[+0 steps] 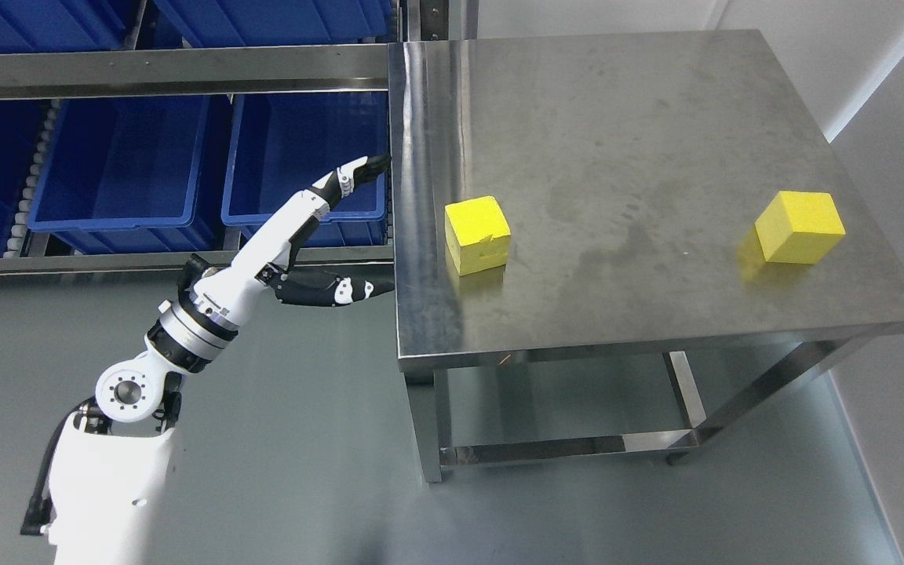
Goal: Move yellow foam block to right shelf middle
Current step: 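Reach the left hand toward the yellow foam cube nearer the robot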
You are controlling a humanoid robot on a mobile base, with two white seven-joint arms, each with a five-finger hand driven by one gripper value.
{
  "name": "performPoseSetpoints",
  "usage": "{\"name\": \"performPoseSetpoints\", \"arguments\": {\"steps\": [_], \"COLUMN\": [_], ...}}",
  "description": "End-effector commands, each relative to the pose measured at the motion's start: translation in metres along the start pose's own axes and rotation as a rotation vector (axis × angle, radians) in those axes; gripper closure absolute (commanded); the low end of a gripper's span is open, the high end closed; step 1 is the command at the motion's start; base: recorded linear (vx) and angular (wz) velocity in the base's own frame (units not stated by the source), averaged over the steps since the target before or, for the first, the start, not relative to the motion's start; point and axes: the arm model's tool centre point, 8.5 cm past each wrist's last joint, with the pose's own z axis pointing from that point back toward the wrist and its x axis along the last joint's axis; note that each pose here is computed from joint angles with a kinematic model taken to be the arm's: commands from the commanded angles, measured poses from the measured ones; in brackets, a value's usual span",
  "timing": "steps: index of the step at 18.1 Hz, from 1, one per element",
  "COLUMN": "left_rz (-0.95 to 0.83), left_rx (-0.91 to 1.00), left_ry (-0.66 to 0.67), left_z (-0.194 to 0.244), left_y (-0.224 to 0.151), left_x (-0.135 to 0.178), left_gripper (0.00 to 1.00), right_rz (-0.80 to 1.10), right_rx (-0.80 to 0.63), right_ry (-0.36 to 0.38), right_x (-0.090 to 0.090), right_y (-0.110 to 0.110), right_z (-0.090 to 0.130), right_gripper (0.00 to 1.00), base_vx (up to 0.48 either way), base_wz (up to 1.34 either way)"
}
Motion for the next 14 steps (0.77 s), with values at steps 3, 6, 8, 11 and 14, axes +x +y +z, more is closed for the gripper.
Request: {"name": "performPoseSetpoints", "arguments": {"steps": [3, 6, 8, 11, 14], "left_rz": [-0.071, 0.013, 0.083, 0.204, 0.250], "left_rx": [-0.108, -0.193, -0.246, -0.264, -0.283], "left_ry": [0.225, 0.235, 0.193, 0.142, 0.191], "left_z": [-0.008, -0.044, -0.072, -0.104, -0.110], "left_y": [0.018, 0.004, -0.015, -0.035, -0.038], "left_x": [-0.049, -0.045, -0.034, -0.019, -0.034], "left_gripper": [0.00, 0.00, 0.00, 0.00, 0.00], "right_rz": [0.002, 0.002, 0.002, 0.002, 0.002], "right_rx": [-0.017, -0.017, -0.017, -0.017, -0.017], "right_ry": [-0.020, -0.020, -0.020, -0.020, -0.020], "right_x": [0.008, 0.008, 0.008, 0.008, 0.008], "right_y": [-0.011, -0.011, -0.011, -0.011, -0.011], "right_z": [-0.001, -0.001, -0.001, -0.001, -0.001], "right_gripper": [0.00, 0.00, 0.00, 0.00, 0.00], "base_vx": [0.000, 0.000, 0.000, 0.000, 0.000], "base_wz": [0.00, 0.00, 0.00, 0.00, 0.00]}}
